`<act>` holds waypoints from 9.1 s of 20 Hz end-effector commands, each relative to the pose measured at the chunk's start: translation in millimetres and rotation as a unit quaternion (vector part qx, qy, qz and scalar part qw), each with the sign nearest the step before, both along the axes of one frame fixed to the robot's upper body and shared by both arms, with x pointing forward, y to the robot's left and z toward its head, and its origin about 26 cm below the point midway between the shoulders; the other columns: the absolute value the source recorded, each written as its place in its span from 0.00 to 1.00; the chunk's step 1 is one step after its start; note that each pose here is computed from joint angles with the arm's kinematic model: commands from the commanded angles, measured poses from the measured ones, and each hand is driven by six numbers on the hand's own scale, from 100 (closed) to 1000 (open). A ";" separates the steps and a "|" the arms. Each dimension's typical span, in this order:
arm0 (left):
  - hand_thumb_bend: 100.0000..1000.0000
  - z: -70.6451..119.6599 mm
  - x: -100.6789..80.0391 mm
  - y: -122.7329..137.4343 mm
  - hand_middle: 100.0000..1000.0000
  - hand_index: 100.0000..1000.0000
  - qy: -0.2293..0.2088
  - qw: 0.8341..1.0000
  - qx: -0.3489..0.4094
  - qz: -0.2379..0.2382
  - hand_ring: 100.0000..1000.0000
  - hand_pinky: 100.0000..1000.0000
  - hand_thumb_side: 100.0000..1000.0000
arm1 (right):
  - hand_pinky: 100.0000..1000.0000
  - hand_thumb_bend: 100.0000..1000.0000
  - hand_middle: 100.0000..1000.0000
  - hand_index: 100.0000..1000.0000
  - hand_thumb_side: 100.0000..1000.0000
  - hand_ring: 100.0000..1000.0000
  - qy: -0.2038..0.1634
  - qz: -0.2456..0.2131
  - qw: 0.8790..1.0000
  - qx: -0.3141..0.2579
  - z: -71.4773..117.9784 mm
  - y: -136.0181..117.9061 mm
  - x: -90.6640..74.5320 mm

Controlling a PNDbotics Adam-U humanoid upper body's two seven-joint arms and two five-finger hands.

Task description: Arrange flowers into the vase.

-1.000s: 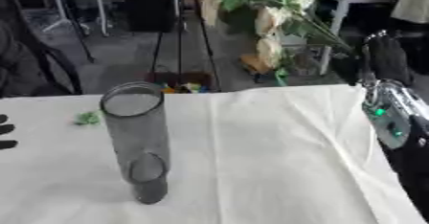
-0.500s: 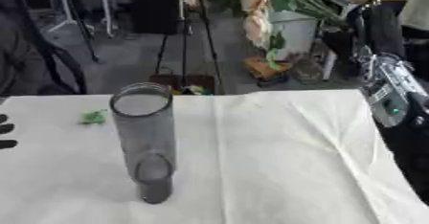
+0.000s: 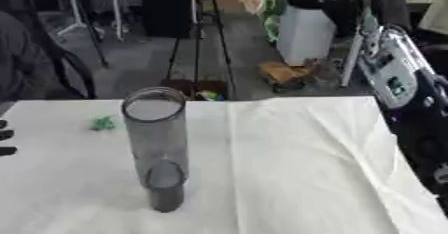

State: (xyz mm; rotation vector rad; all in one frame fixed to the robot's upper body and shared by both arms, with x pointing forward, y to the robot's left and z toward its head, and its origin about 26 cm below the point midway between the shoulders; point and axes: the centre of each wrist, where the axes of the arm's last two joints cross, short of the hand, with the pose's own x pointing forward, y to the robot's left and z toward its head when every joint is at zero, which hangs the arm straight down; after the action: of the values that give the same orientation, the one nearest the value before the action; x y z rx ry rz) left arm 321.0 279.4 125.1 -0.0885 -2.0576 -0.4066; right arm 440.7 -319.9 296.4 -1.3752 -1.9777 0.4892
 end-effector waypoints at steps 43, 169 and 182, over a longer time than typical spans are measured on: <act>1.00 17.1 7.5 -19.3 0.76 0.80 -0.021 0.999 -0.009 -0.046 0.80 0.73 0.77 | 0.00 0.00 0.00 0.00 0.94 0.00 0.048 0.553 0.742 0.376 34.1 130.0 -32.0; 1.00 -10.7 7.0 9.8 0.75 0.79 0.018 0.999 -0.017 0.032 0.80 0.73 0.71 | 0.00 0.00 0.04 0.19 0.85 0.18 0.154 0.600 0.778 0.105 -20.9 130.0 -21.5; 1.00 -21.1 5.3 25.1 0.75 0.78 0.025 0.996 -0.029 0.078 0.79 0.73 0.71 | 0.00 0.00 0.11 0.22 0.68 0.26 0.218 0.557 0.800 0.032 -29.6 122.6 -14.4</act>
State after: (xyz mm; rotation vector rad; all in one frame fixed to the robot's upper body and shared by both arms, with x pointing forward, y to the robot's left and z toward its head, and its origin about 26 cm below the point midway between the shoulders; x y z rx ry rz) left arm 325.4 300.5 97.1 0.0043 -1.9900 -0.2430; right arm 426.4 -190.0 255.2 0.1790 -2.1467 1.0879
